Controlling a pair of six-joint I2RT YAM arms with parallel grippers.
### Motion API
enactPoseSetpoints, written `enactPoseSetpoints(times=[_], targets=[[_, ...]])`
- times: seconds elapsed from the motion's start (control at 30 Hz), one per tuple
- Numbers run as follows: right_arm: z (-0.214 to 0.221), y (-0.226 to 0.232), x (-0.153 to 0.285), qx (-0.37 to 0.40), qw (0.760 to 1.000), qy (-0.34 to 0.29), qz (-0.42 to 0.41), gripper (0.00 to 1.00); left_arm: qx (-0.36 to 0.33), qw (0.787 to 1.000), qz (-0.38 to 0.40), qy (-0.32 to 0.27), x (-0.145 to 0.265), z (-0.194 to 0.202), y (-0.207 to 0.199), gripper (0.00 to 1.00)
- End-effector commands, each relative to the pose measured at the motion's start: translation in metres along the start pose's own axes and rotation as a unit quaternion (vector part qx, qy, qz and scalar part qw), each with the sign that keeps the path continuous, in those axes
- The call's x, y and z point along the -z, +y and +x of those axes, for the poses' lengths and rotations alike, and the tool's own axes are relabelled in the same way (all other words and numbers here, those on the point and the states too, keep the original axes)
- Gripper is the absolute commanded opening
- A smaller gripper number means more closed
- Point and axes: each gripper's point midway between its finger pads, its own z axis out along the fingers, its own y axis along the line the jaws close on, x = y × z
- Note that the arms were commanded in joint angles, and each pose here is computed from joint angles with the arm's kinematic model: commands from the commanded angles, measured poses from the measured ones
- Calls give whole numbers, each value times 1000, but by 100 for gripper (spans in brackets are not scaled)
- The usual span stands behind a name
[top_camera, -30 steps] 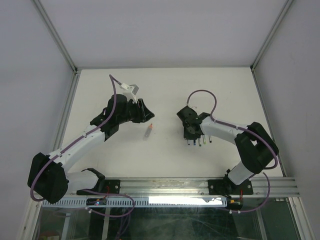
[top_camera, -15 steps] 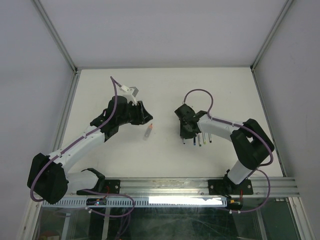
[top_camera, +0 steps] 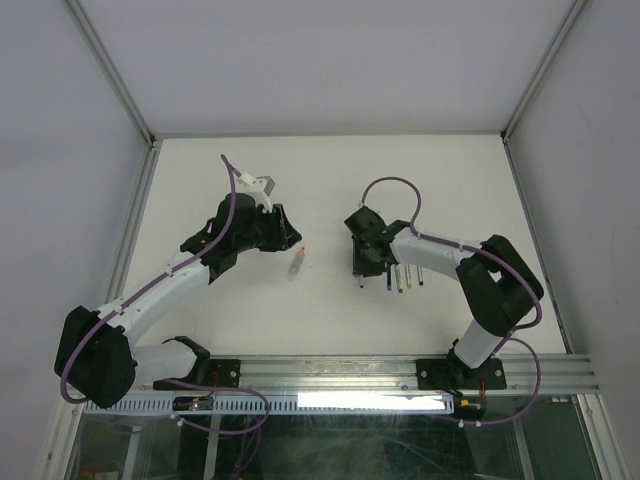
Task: Insert the pens into the pen caps
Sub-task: Place the pen at the center of the board.
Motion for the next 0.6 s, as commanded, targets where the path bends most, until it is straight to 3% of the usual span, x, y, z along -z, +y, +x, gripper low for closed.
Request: enactPoseSetpoints(times=[0.0,0.37,0.57], targets=[[-11,11,9,-6,1000,-20,-22,30,-15,999,-25,-15,3,-9,10,39],[-31,21,59,-1,989,-109,-96,34,-69,990,-100,70,-17,14,41,46],[-28,14,74,-20,984,-136,-111,34,-112,980,-126,106,-42,27,37,53]])
